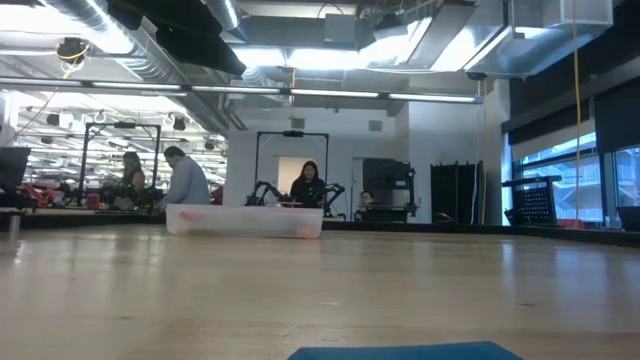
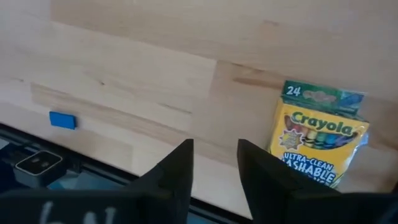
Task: Pack school essentials
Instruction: Put the yellow crayon box into the pink supply box
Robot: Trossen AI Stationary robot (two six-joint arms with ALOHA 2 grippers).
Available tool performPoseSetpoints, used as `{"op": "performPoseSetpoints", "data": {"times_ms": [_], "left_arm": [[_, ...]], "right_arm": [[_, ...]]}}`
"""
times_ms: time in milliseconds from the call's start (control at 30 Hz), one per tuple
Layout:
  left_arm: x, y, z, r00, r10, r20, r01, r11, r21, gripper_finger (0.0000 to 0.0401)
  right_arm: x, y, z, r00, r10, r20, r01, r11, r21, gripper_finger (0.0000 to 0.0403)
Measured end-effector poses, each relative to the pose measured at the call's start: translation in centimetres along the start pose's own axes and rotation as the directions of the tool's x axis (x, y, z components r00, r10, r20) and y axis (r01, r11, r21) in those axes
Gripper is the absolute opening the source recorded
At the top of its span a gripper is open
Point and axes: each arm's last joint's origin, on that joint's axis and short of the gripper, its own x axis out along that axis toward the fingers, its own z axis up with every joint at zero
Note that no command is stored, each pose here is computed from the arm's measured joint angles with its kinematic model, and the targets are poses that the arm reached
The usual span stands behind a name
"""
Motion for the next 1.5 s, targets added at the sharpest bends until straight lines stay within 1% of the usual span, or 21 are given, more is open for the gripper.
{"op": "performPoseSetpoints", "data": {"times_ms": [100,200,400,467,567,633,733,833,1000,1133,1500], "left_arm": [[0.0,0.0,0.0,1.0,0.0,0.0,0.0,1.0,0.0,0.0396],[0.0,0.0,0.0,1.0,0.0,0.0,0.0,1.0,0.0,0.0396],[0.0,0.0,0.0,1.0,0.0,0.0,0.0,1.0,0.0,0.0396],[0.0,0.0,0.0,1.0,0.0,0.0,0.0,1.0,0.001,0.0396],[0.0,0.0,0.0,1.0,0.0,0.0,0.0,1.0,0.0,0.0396],[0.0,0.0,0.0,1.0,0.0,0.0,0.0,1.0,0.0,0.0396],[0.0,0.0,0.0,1.0,0.0,0.0,0.0,1.0,0.0,0.0396],[0.0,0.0,0.0,1.0,0.0,0.0,0.0,1.0,0.0,0.0396],[0.0,0.0,0.0,1.0,0.0,0.0,0.0,1.0,0.0,0.0396],[0.0,0.0,0.0,1.0,0.0,0.0,0.0,1.0,0.0,0.0396],[0.0,0.0,0.0,1.0,0.0,0.0,0.0,1.0,0.0,0.0396]], "right_arm": [[0.0,0.0,0.0,1.0,0.001,-0.001,-0.001,1.0,-0.001,0.0156],[0.0,0.0,-0.1,1.0,0.005,-0.004,-0.005,1.0,-0.007,0.0208],[0.0,0.0,-0.2,1.0,0.007,-0.017,-0.008,0.999,-0.053,0.0321],[0.0,-0.1,-0.3,1.0,0.004,-0.022,-0.005,0.998,-0.06,0.0353],[-0.1,-0.3,-0.6,1.0,0.011,-0.023,-0.012,0.997,-0.072,0.0388],[-0.2,-0.4,-0.8,1.0,0.015,-0.024,-0.016,0.997,-0.075,0.0396],[-0.2,-0.7,-1.2,0.999,0.006,-0.038,-0.007,0.999,-0.041,0.0395],[0.2,-0.9,-1.7,0.999,-0.015,-0.036,0.014,0.999,-0.036,0.0395],[1.3,-1.3,-2.5,0.986,-0.137,-0.092,0.135,0.991,-0.027,0.0396],[2.0,-1.5,-3.1,0.972,-0.203,-0.117,0.202,0.979,-0.021,0.0396],[4.7,-1.8,-4.4,0.948,-0.304,-0.09,0.301,0.953,-0.04,0.0396]]}}
